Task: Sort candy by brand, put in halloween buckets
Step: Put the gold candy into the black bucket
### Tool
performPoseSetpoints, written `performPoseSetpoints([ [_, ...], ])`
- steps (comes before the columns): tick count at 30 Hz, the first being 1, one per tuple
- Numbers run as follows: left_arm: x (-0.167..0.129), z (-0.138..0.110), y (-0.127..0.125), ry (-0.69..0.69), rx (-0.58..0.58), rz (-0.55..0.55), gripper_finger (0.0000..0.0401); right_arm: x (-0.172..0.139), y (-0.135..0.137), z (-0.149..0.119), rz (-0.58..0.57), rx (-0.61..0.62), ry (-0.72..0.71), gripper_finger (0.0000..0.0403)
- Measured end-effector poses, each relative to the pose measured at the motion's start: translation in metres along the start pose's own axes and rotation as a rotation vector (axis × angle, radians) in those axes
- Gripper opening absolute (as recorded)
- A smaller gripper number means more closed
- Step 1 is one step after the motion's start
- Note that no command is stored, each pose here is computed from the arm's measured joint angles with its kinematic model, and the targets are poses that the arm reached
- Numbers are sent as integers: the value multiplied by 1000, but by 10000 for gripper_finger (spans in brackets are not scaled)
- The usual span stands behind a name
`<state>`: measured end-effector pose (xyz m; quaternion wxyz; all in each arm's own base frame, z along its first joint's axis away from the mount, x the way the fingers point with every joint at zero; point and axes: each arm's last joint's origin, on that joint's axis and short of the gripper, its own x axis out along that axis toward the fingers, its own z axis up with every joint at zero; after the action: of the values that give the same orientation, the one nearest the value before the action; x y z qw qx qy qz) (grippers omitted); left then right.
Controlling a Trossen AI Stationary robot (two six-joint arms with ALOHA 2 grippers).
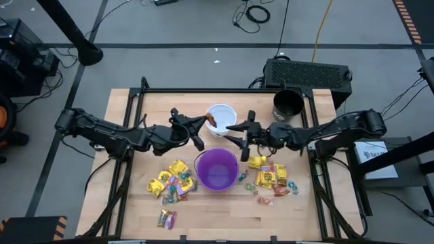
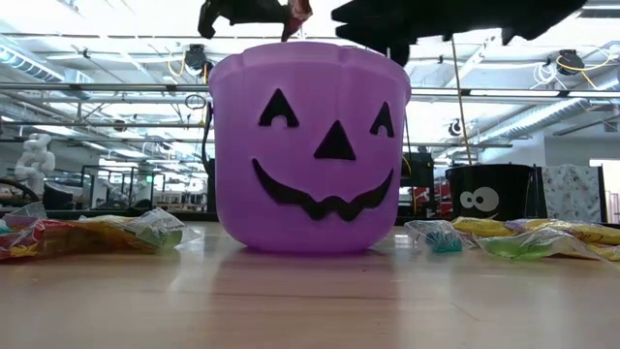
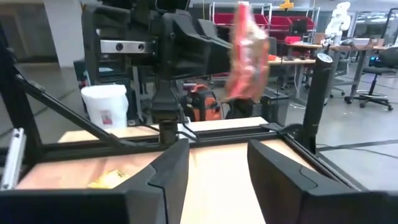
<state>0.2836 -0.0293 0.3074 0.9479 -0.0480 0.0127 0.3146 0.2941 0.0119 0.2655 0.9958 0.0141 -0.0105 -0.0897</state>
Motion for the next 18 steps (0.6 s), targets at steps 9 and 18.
performPoseSetpoints([
  [9, 2, -5, -3, 15, 90, -23, 20, 22, 3, -1, -79, -68, 11, 157],
  [18, 3, -6, -5, 25, 97, -69, 20, 23, 2, 1, -76, -62, -7, 157],
])
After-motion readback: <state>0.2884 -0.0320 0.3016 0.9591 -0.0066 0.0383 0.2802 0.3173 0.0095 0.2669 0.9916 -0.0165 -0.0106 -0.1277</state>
